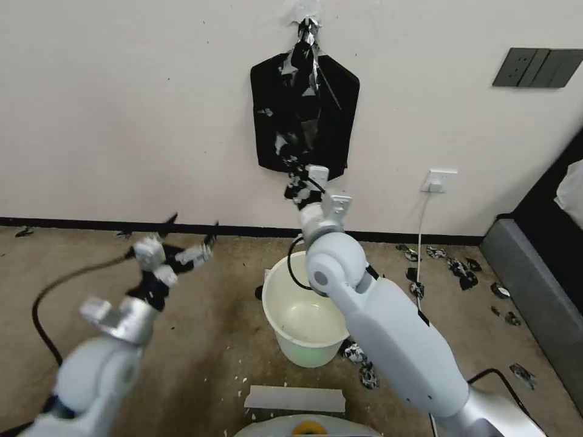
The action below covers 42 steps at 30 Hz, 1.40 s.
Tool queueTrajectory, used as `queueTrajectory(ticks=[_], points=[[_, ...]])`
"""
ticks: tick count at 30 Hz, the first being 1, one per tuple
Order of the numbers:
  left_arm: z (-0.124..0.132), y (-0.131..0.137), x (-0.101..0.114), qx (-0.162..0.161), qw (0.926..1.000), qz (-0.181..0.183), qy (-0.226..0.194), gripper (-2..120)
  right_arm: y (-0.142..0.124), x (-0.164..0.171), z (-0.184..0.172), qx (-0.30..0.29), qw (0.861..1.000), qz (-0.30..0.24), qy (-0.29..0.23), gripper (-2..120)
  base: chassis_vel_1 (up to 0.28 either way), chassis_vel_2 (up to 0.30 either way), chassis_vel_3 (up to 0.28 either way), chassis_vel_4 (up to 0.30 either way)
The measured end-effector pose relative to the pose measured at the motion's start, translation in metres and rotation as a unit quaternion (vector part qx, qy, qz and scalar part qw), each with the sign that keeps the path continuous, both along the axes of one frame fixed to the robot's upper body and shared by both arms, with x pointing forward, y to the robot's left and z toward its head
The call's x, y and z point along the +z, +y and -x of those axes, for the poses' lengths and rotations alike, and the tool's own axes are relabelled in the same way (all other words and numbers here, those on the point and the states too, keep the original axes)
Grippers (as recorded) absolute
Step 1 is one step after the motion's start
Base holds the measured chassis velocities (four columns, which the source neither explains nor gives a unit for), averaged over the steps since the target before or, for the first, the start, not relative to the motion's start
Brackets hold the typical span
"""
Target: Place a trash bag onto the trash bin.
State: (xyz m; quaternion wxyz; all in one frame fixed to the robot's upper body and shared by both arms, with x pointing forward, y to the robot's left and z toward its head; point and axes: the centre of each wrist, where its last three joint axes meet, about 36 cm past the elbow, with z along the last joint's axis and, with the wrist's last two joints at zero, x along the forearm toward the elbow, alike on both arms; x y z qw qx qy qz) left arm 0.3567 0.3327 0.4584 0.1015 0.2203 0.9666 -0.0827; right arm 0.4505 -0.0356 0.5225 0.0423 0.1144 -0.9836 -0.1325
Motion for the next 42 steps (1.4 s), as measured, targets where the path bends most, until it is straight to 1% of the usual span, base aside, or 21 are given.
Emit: queueTrajectory(ticks=[3, 4, 7, 8, 12, 13, 15, 19, 22, 23, 27, 29, 30, 32, 33, 34, 35, 36, 39, 41, 42], points=[[-0.039, 0.001, 0.019, -0.035, 0.9991, 0.015, -0.019, 100, -0.001, 0.000, -0.005, -0.003, 1.000, 0.010, -0.007, 0, 0.000, 0.000, 0.000, 0.000], [-0.039, 0.001, 0.019, -0.035, 0.9991, 0.015, -0.019, 100, -0.001, 0.000, -0.005, -0.003, 1.000, 0.010, -0.007, 0, 0.000, 0.000, 0.000, 0.000], [-0.076, -0.010, 0.031, -0.062, 0.9971, 0.028, -0.034, 100, -0.003, -0.002, -0.008, -0.005, 1.000, 0.017, -0.009, 0, 0.000, 0.000, 0.000, 0.000], [-0.076, -0.010, 0.031, -0.062, 0.9971, 0.028, -0.034, 100, -0.003, -0.002, -0.008, -0.005, 1.000, 0.017, -0.009, 0, 0.000, 0.000, 0.000, 0.000], [-0.107, -0.045, 0.041, -0.086, 0.9941, 0.058, -0.032, 100, -0.001, -0.003, -0.010, -0.004, 1.000, 0.019, -0.008, 0, 0.000, 0.000, 0.000, 0.000], [-0.107, -0.045, 0.041, -0.086, 0.9941, 0.058, -0.032, 100, -0.001, -0.003, -0.010, -0.004, 1.000, 0.019, -0.008, 0, 0.000, 0.000, 0.000, 0.000], [-0.122, -0.065, 0.051, -0.099, 0.9930, 0.058, -0.029, 100, 0.001, 0.000, -0.012, -0.004, 1.000, 0.019, -0.011, 0, 0.000, 0.000, 0.000, 0.000], [-0.130, -0.074, 0.056, -0.105, 0.9929, 0.050, -0.028, 100, 0.002, 0.001, -0.014, -0.005, 1.000, 0.020, -0.012, 0, 0.000, 0.000, 0.000, 0.000], [-0.140, -0.084, 0.070, -0.112, 0.9925, 0.035, -0.032, 100, 0.002, 0.000, -0.016, -0.006, 1.000, 0.020, -0.012, 0, 0.000, 0.000, 0.000, 0.000], [-0.140, -0.084, 0.070, -0.112, 0.9925, 0.035, -0.032, 100, 0.002, 0.000, -0.016, -0.006, 1.000, 0.020, -0.012, 0, 0.000, 0.000, 0.000, 0.000], [-0.153, -0.085, 0.078, -0.112, 0.9933, 0.009, -0.028, 100, 0.003, 0.000, -0.017, -0.007, 1.000, 0.019, -0.011, 0, 0.000, 0.000, 0.000, 0.000], [-0.154, -0.085, 0.079, -0.112, 0.9933, 0.003, -0.027, 100, 0.003, 0.001, -0.017, -0.007, 1.000, 0.019, -0.011, 0, 0.000, 0.000, 0.000, 0.000], [-0.158, -0.082, 0.086, -0.110, 0.9934, -0.021, -0.023, 100, 0.004, 0.002, -0.018, -0.007, 1.000, 0.018, -0.013, 0, 0.000, 0.000, 0.000, 0.000], [-0.162, -0.079, 0.098, -0.110, 0.9925, -0.048, -0.022, 100, 0.005, 0.003, -0.020, -0.007, 1.000, 0.017, -0.014, 0, 0.000, 0.000, 0.000, 0.000], [-0.162, -0.079, 0.098, -0.110, 0.9925, -0.048, -0.022, 100, 0.005, 0.003, -0.020, -0.007, 1.000, 0.017, -0.014, 0, 0.000, 0.000, 0.000, 0.000], [-0.167, -0.077, 0.108, -0.111, 0.9911, -0.069, -0.025, 100, 0.006, 0.004, -0.020, -0.006, 1.000, 0.016, -0.014, 0, 0.000, 0.000, 0.000, 0.000], [-0.169, -0.076, 0.113, -0.112, 0.9904, -0.077, -0.026, 100, 0.006, 0.004, -0.020, -0.006, 1.000, 0.015, -0.014, 0, 0.000, 0.000, 0.000, 0.000], [-0.169, -0.076, 0.113, -0.112, 0.9904, -0.077, -0.026, 100, 0.006, 0.004, -0.020, -0.006, 1.000, 0.015, -0.014, 0, 0.000, 0.000, 0.000, 0.000], [-0.176, -0.078, 0.134, -0.119, 0.9874, -0.100, -0.027, 100, 0.007, 0.004, -0.020, -0.007, 1.000, 0.014, -0.014, 0, 0.000, 0.000, 0.000, 0.000], [-0.176, -0.078, 0.136, -0.120, 0.9871, -0.103, -0.026, 100, 0.007, 0.004, -0.021, -0.007, 1.000, 0.013, -0.014, 0, 0.000, 0.000, 0.000, 0.000], [-0.178, -0.079, 0.143, -0.120, 0.9856, -0.118, -0.019, 100, 0.006, 0.004, -0.021, -0.008, 1.000, 0.013, -0.014, 0, 0.000, 0.000, 0.000, 0.000]])
